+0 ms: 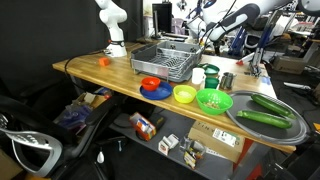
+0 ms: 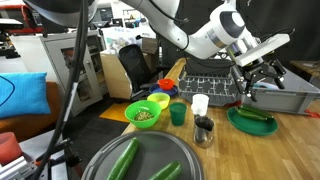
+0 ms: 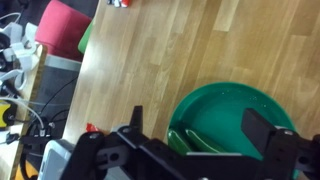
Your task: Pick up one vegetable and put it on the green plate
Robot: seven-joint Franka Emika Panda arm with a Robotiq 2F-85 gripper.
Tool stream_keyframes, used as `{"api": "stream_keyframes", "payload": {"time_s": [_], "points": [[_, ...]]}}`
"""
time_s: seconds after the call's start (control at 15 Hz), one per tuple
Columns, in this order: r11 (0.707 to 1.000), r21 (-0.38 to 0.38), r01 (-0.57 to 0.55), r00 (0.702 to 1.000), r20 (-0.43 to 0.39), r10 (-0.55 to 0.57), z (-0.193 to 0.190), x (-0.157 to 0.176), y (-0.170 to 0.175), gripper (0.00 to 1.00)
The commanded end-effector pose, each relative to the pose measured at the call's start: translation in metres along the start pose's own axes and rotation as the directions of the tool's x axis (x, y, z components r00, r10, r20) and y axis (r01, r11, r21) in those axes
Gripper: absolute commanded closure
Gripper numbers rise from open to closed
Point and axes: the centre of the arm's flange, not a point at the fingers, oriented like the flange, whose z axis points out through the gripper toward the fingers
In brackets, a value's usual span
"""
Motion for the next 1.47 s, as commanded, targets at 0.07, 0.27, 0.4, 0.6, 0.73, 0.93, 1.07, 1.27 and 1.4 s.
{"api": "stream_keyframes", "payload": {"time_s": [0.07, 0.27, 0.4, 0.6, 0.73, 0.93, 1.07, 1.27, 1.4], "points": [[1.000, 0.005, -0.005, 1.000, 0.001, 0.005, 0.000, -0.001, 0.000, 0.00], [1.000, 0.005, -0.002, 1.000, 0.001, 0.002, 0.000, 0.001, -0.001, 0.00], [1.000, 0.005, -0.002, 1.000, 0.001, 0.002, 0.000, 0.001, -0.001, 0.00], [0.999, 0.023, -0.042, 0.999, -0.007, 0.042, 0.004, 0.003, 0.000, 0.00], [0.988, 0.055, -0.147, 0.989, -0.009, 0.148, 0.019, 0.010, -0.002, 0.00], [0.941, 0.124, -0.314, 0.949, 0.035, 0.312, 0.050, 0.015, -0.015, 0.00], [0.898, 0.143, -0.416, 0.909, 0.065, 0.411, 0.064, 0.010, -0.024, 0.00], [0.810, 0.158, -0.565, 0.825, 0.088, 0.558, 0.074, -0.001, -0.025, 0.00], [0.827, 0.160, -0.539, 0.842, 0.084, 0.532, 0.072, -0.007, -0.031, 0.00]]}}
